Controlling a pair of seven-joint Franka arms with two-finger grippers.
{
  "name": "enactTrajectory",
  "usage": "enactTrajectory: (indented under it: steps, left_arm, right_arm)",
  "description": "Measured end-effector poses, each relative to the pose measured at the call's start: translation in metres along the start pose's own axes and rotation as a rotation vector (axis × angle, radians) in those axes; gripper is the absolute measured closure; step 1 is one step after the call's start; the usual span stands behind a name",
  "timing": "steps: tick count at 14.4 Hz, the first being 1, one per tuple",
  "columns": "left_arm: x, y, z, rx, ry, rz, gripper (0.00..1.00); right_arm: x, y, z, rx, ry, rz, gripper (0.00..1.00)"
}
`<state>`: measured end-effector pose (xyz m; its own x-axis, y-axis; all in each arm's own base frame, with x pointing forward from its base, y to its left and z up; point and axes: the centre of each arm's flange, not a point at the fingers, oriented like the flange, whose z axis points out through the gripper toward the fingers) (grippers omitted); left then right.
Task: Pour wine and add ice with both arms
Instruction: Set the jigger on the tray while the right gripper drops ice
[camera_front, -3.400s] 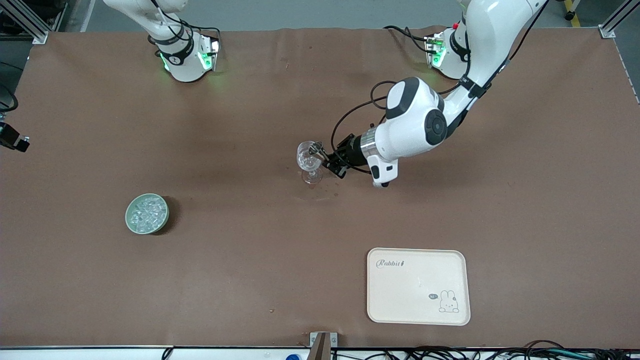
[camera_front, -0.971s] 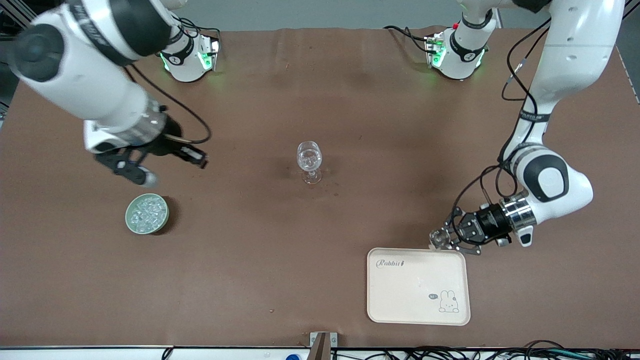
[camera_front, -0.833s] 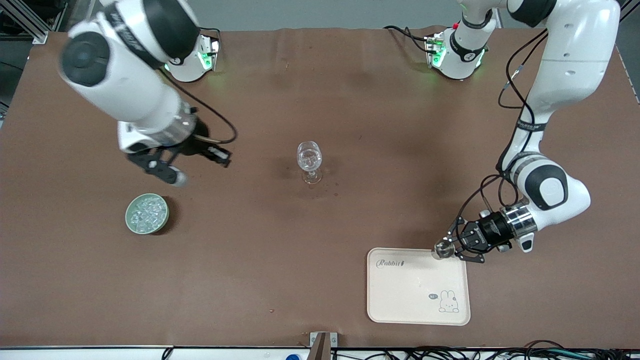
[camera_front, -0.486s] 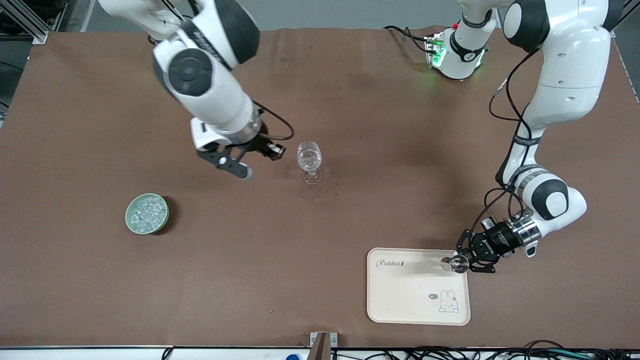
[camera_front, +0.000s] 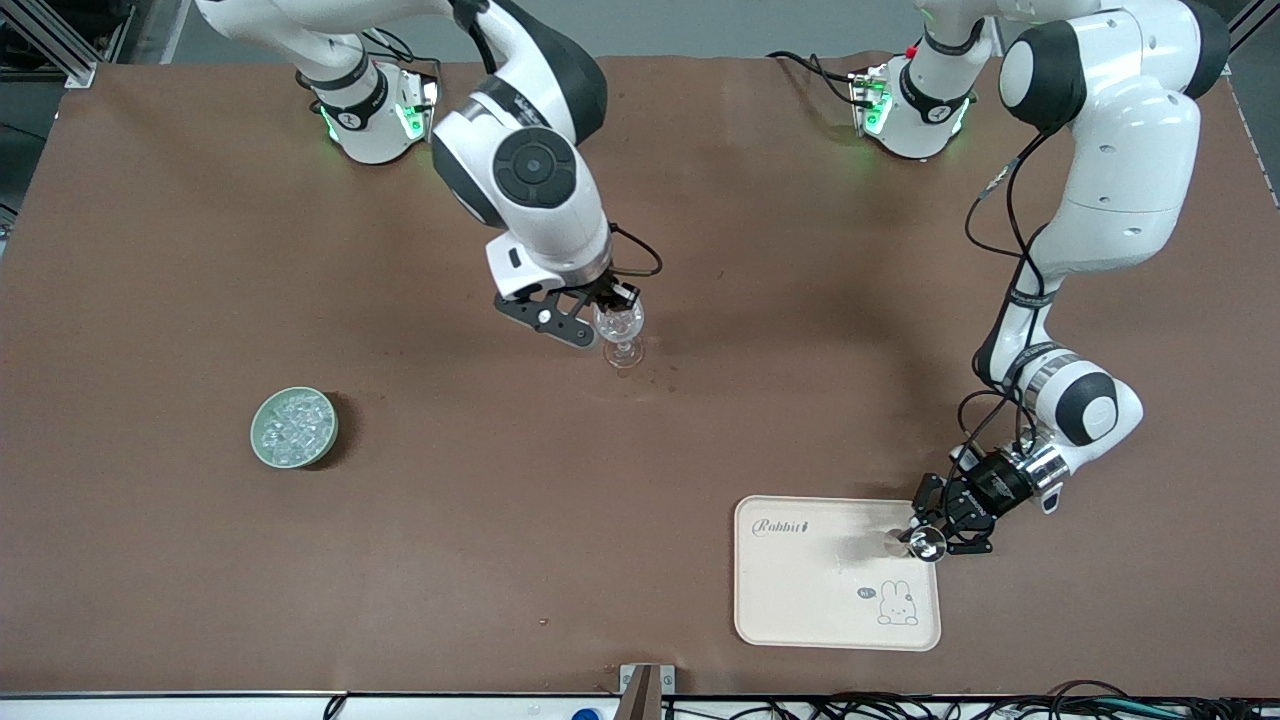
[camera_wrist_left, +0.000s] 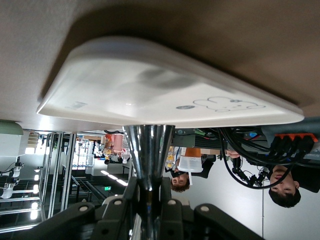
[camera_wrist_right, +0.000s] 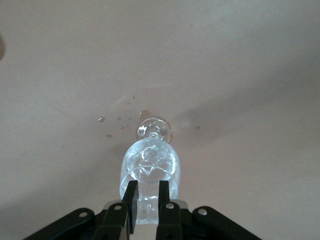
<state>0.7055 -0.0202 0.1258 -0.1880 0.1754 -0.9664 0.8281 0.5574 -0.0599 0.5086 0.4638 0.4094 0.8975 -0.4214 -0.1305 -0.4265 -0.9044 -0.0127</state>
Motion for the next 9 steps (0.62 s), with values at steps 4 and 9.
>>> enactTrajectory:
  steps: [4, 9]
  left_arm:
    - [0.01, 0.0, 0.004, -0.014, -0.011, 0.029, 0.79]
    - [0.017, -0.002, 0.006, -0.028, -0.018, 0.059, 0.79]
  right_arm:
    - [-0.003, 0.0, 0.02, -0.006, -0.003, 0.008, 0.8]
    - [-0.002, 0.001, 0.024, -0.013, -0.004, 0.012, 0.8]
